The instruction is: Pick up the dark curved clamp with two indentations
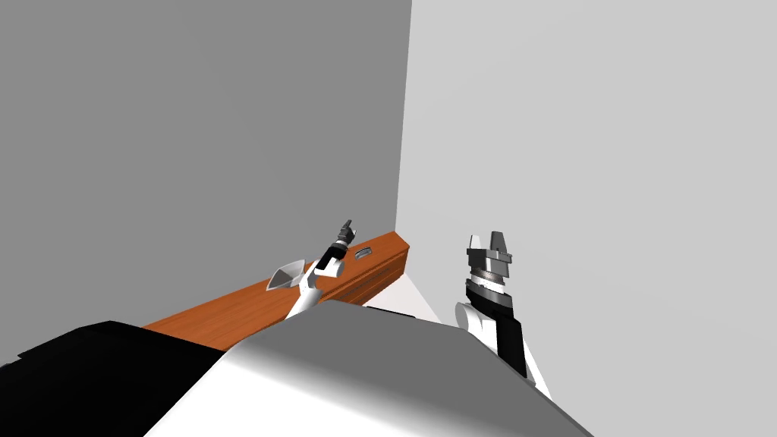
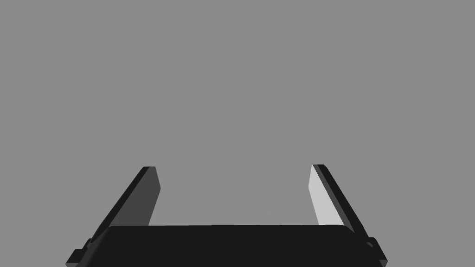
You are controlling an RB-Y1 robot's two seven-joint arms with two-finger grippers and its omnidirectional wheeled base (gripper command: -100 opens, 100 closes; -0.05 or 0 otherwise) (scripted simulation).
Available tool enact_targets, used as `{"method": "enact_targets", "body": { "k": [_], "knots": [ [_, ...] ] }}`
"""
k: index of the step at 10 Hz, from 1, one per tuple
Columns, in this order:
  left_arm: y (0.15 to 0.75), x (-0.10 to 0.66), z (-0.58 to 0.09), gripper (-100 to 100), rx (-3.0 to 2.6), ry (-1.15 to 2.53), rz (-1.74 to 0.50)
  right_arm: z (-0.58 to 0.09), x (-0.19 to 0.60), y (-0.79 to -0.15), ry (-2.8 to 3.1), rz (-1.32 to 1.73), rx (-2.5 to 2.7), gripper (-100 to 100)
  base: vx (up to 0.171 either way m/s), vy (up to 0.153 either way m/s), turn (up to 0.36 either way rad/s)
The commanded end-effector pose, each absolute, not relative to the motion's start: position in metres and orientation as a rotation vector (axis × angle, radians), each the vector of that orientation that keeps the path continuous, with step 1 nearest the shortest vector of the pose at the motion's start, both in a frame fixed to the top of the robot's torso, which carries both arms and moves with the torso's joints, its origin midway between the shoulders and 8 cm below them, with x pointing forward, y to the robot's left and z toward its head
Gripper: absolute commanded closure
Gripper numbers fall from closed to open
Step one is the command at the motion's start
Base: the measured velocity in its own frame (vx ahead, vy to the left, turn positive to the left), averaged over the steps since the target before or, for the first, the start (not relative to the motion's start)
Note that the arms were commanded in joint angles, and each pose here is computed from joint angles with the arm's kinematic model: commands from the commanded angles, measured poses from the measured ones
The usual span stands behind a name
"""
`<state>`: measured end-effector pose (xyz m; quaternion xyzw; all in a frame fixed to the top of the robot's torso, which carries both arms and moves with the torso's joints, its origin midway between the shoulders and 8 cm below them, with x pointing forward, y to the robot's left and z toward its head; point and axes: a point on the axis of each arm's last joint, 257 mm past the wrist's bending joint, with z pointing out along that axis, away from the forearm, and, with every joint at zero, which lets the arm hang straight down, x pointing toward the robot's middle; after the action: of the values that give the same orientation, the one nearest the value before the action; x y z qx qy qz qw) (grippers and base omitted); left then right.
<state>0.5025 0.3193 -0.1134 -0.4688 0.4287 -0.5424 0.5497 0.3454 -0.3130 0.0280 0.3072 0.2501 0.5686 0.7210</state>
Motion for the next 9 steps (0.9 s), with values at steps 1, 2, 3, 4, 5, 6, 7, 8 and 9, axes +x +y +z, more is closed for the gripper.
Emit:
{"method": "enact_targets", "body": {
  "k": [1,2,3,4,5,6,7,8,9],
  "knots": [
    [0.324,0.510,-0.124,-100,-1.151,1.035,-1.270,0.028,0.345,-0.313,0.553,1.256,0.679,0,-0.004,-0.012,-0.038],
    [0.331,0.520,-0.134,-100,-1.196,1.048,-1.264,0.028,0.345,-0.313,0.553,1.256,0.679,0,-0.002,-0.016,-0.076],
    [0.333,0.521,-0.143,-100,-1.217,1.062,-1.250,0.028,0.345,-0.313,0.553,1.256,0.679,0,0.002,-0.014,-0.047],
    [0.341,0.531,-0.152,-100,-1.262,1.072,-1.242,0.028,0.345,-0.313,0.553,1.256,0.679,0,0.005,-0.019,-0.096],
    [0.342,0.531,-0.161,-100,-1.286,1.087,-1.226,0.028,0.345,-0.313,0.553,1.256,0.679,0,0.006,-0.013,-0.037],
    [0.352,0.539,-0.174,-100,-1.336,1.094,-1.213,0.028,0.345,-0.313,0.553,1.256,0.679,0,0.009,-0.018,-0.078],
    [0.353,0.539,-0.181,-100,-1.358,1.110,-1.199,0.028,0.345,-0.313,0.553,1.256,0.679,0,0.008,-0.014,-0.052],
    [0.364,0.546,-0.195,-100,-1.416,1.119,-1.180,0.028,0.345,-0.313,0.553,1.256,0.679,0,0.008,-0.020,-0.084],
    [0.364,0.546,-0.200,-100,-1.430,1.129,-1.170,0.028,0.345,-0.313,0.553,1.256,0.679,0,0.008,-0.015,-0.048]
  ]
}}
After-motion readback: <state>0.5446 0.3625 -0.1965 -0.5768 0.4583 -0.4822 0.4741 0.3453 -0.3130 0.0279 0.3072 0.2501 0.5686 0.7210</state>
